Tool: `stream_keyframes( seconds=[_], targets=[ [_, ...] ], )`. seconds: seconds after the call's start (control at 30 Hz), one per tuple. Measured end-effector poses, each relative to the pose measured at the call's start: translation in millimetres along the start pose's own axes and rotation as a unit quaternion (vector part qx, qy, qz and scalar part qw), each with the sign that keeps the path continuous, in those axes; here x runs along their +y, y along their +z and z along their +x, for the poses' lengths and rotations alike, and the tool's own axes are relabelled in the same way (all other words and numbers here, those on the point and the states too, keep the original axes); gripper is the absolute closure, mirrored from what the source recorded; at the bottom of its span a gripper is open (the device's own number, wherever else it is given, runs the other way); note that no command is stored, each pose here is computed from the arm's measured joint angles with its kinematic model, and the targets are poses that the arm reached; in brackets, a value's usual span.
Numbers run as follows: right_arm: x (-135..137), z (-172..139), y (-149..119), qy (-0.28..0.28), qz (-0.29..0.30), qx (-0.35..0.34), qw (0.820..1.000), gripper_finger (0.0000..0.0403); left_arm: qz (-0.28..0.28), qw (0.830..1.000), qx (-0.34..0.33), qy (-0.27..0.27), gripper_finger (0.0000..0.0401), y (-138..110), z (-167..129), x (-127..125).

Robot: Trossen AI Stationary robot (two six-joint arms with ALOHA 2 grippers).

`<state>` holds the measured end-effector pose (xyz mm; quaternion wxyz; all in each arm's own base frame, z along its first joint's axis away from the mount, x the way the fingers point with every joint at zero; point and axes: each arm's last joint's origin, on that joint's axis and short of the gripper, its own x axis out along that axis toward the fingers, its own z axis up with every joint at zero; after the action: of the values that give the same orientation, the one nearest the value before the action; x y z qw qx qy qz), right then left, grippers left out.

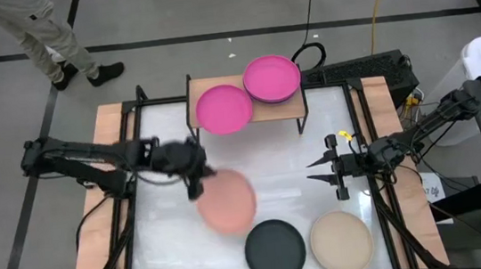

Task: Place and stack plates onto a shelf
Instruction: Stack the light pink plate on top of the pink plate on the shelf

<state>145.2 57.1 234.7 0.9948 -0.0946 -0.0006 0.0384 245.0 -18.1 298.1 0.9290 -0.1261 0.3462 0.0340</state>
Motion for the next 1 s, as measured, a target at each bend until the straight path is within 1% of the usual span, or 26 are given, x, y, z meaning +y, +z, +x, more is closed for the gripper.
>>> stream_keyframes(
  seconds=[0.2,0.3,0.37,0.43,0.5,0.6,0.73,0.87,1.0],
  targets=[
    [0.0,0.0,-0.1,0.0,0.0,0.001,1.0,0.0289,-0.034,0.993,-0.076,0.078,0.0391,51.1,-23.0,47.4],
    [0.0,0.0,-0.1,0.0,0.0,0.0,1.0,0.0289,-0.048,0.99,-0.081,0.105,0.0391,69.9,-35.3,74.1],
    [0.0,0.0,0.0,0.0,0.0,0.0,1.0,0.0289,-0.071,0.986,-0.09,0.12,0.0391,81.6,-44.2,94.0],
    [0.0,0.0,0.0,0.0,0.001,0.0,1.0,0.0289,-0.099,0.982,-0.083,0.135,0.0391,88.0,-49.1,115.3],
    [0.0,0.0,-0.1,0.0,0.001,0.0,1.0,0.0289,-0.124,0.979,-0.072,0.146,0.0391,91.3,-49.1,136.2],
    [0.0,0.0,-0.1,0.0,0.006,0.001,1.0,0.0289,-0.155,0.975,-0.063,0.147,0.0391,93.4,-46.3,164.1],
    [0.1,0.0,-0.6,0.0,0.007,0.003,1.0,0.0289,-0.195,0.969,-0.049,0.145,0.0391,88.0,-40.7,198.3],
    [0.0,0.0,-0.6,0.0,0.007,0.003,1.0,0.0289,-0.217,0.963,-0.042,0.155,0.0385,82.0,-40.4,219.4],
    [0.1,0.0,-0.9,0.0,0.007,0.004,1.0,0.0289,-0.213,0.962,-0.042,0.167,0.0354,78.8,-44.4,229.8]
  ],
)
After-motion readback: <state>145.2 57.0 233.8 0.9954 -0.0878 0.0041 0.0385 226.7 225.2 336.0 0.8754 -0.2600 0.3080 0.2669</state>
